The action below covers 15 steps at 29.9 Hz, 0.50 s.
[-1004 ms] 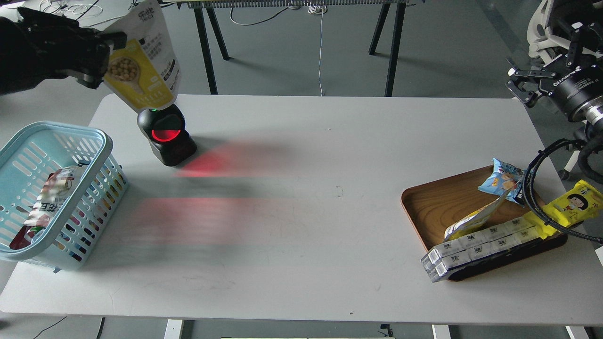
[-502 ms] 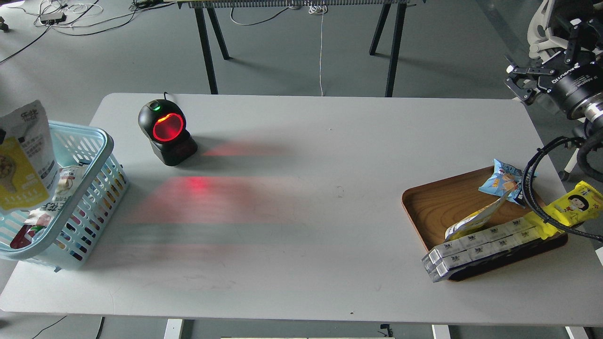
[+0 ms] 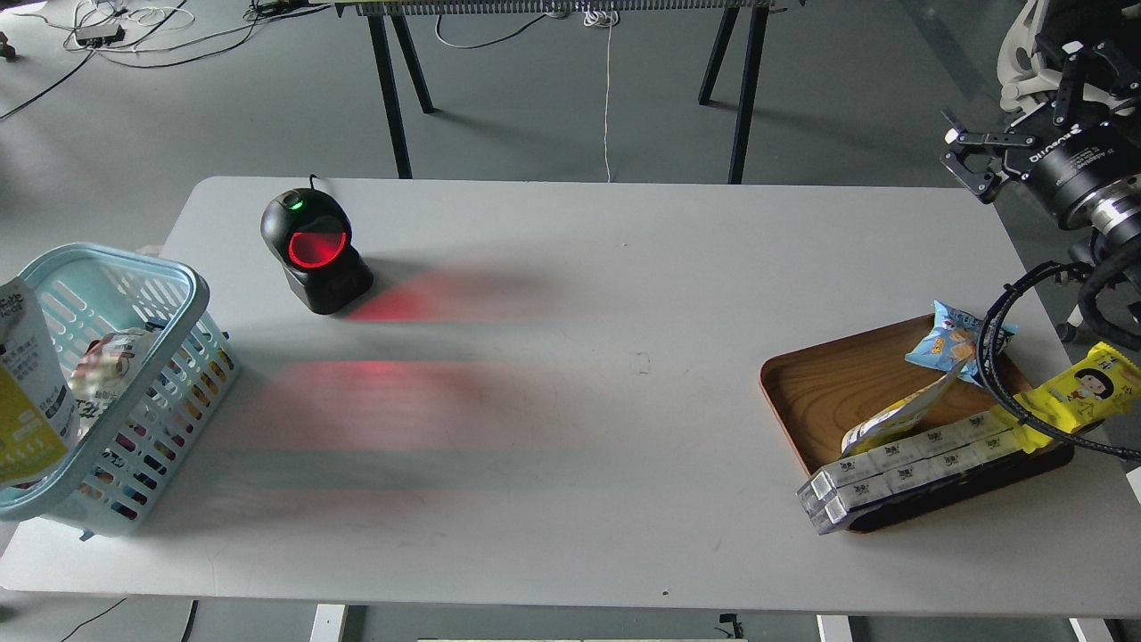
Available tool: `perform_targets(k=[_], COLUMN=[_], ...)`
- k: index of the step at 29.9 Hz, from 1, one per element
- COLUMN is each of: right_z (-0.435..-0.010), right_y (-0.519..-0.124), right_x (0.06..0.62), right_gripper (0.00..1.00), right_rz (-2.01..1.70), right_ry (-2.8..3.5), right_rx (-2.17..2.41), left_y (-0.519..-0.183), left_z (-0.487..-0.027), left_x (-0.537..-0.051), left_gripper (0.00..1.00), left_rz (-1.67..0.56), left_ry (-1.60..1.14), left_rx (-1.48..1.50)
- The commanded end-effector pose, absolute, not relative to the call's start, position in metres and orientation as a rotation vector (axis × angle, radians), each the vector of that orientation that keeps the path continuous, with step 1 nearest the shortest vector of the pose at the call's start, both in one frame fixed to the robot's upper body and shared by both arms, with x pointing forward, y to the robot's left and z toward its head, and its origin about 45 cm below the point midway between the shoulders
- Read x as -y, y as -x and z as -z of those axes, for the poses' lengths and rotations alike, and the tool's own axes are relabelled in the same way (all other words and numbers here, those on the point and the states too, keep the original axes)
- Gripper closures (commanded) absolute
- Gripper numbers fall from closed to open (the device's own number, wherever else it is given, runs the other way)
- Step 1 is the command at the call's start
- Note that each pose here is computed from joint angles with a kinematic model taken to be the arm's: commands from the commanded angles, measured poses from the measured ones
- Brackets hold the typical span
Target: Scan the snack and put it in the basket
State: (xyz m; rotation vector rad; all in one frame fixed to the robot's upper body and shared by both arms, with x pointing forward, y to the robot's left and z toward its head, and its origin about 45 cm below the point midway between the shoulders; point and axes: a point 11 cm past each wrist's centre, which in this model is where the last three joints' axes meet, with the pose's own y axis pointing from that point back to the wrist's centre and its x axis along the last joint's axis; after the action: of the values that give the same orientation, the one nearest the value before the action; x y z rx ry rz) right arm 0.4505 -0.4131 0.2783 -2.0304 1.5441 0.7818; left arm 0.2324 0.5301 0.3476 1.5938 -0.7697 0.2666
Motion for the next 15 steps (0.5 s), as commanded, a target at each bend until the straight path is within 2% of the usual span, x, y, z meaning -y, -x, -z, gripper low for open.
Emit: perform_targets(k=[1,3,5,7,10,11,15], right_z=[-0.276,-0.275,-0.275,-0.275,-0.275,-0.275,-0.275], right_y=[-0.451,-0.452,-0.452,-0.452,-0.452,-0.452,-0.452], right_x=[0.408,0.406,0.406,0.406,0.406,0.406,0.406], right_gripper=[0.02,0.02,0.02,0.02,0.02,0.02,0.02], right_rz=[-0.792,-0.795,-0.795,-0.795,-0.795,-0.794,-0.794], right_ry=[2.033,2.034,2.034,2.034,2.034,2.032,2.032], right_rx=[-1.532,-1.529,-1.529,-1.529,-1.529,-1.528,-1.528], left_y=[-0.234,-0.234,-0.235,-0.235,-0.238,-0.241,-0.258], left_z=[-0.349,-0.349,-0.349,-0.35,-0.353,-0.358,-0.39], left_x=[-0.529,-0.529,-0.529,-0.529,-0.527,-0.526,-0.517], left_gripper=[0.98,0.95,0.8,0.58,0.11,0.05,0.01], left_rz=[-0.284,-0.285,-0.288,-0.29,-0.322,-0.344,-0.416], left_ry=[-1.583,-1.582,-1.579,-1.577,-1.556,-1.548,-1.526], left_rx=[0.783,0.782,0.783,0.787,0.786,0.794,0.891])
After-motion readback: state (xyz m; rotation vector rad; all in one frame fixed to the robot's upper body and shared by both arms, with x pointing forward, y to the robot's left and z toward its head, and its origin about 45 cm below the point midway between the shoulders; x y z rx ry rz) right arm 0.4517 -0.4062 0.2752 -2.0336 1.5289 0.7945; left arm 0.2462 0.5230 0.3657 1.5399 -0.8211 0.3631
